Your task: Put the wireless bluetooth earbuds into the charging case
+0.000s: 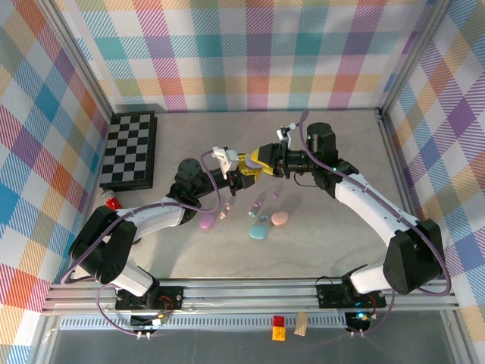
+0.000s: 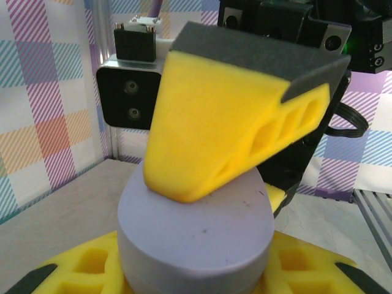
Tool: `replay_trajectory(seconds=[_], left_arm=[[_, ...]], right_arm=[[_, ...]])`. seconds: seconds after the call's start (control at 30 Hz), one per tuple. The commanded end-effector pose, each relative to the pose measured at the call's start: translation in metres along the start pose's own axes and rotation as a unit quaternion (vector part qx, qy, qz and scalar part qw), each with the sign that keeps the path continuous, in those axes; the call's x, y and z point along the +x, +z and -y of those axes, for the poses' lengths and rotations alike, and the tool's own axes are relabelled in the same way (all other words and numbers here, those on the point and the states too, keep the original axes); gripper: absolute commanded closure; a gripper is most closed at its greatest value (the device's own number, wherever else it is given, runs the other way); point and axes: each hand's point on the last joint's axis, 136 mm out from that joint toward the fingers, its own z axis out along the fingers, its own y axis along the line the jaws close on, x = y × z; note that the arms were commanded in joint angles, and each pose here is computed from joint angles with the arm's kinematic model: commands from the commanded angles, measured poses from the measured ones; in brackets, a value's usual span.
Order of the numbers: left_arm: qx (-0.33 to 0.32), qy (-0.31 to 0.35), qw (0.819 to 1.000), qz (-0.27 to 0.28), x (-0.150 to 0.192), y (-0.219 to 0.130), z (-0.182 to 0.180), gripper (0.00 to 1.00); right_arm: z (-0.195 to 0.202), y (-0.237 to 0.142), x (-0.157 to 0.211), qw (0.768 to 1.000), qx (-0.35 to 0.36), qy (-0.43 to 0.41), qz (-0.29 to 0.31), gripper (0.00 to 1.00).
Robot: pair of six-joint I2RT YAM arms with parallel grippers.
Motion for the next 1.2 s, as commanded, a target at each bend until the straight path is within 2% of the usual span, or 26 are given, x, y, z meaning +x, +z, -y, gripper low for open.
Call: replay_trajectory(seconds=[0.0,0.1,0.2,0.27,0.33,0.4,0.6,0.7,0.93,1.17], left_arm=[[0.014,0.025,0.999,0.024,-0.023,-0.003,0.007,0.64],[-0.001,0.02,1.0,0.011,-0.02,-0.002,0.001,0.61],[-0.008,0.018,1.0,-0.003,-0.014,0.0,-0.003,0.48],[-0.011,0.015,1.0,-0.006,-0.011,-0.001,-0.004,0.37],[-0.02,0.008,1.0,-0.015,-0.004,-0.004,-0.006,0.19],[-0.026,-0.002,0.999,-0.033,0.008,-0.009,-0.007,0.1],[-0.027,-0.043,0.993,-0.105,0.062,-0.023,0.008,0.05],[-0.027,-0.051,0.989,-0.135,0.079,-0.028,0.018,0.02],[-0.052,-0.06,0.984,-0.159,0.095,-0.044,0.021,0.0],[-0.052,-0.063,0.981,-0.178,0.101,-0.052,0.027,0.0]], right_arm=[[-0.008,0.0,0.0,1.0,-0.018,-0.011,-0.001,0.73],[-0.007,-0.002,0.001,1.0,-0.014,-0.011,0.005,0.83],[-0.004,-0.003,-0.001,1.0,-0.007,-0.019,0.016,0.87],[0.0,-0.005,-0.006,0.999,0.001,-0.029,0.025,0.86],[0.016,-0.009,-0.014,0.998,0.026,-0.029,0.044,0.86],[0.035,-0.014,-0.025,0.996,0.05,-0.027,0.064,0.86],[0.139,-0.016,-0.059,0.977,0.188,-0.017,0.095,0.87],[0.177,-0.006,-0.073,0.969,0.23,-0.012,0.092,0.87],[0.235,0.027,-0.093,0.965,0.253,0.02,0.061,0.85],[0.286,0.051,-0.105,0.959,0.276,0.056,0.039,0.78]])
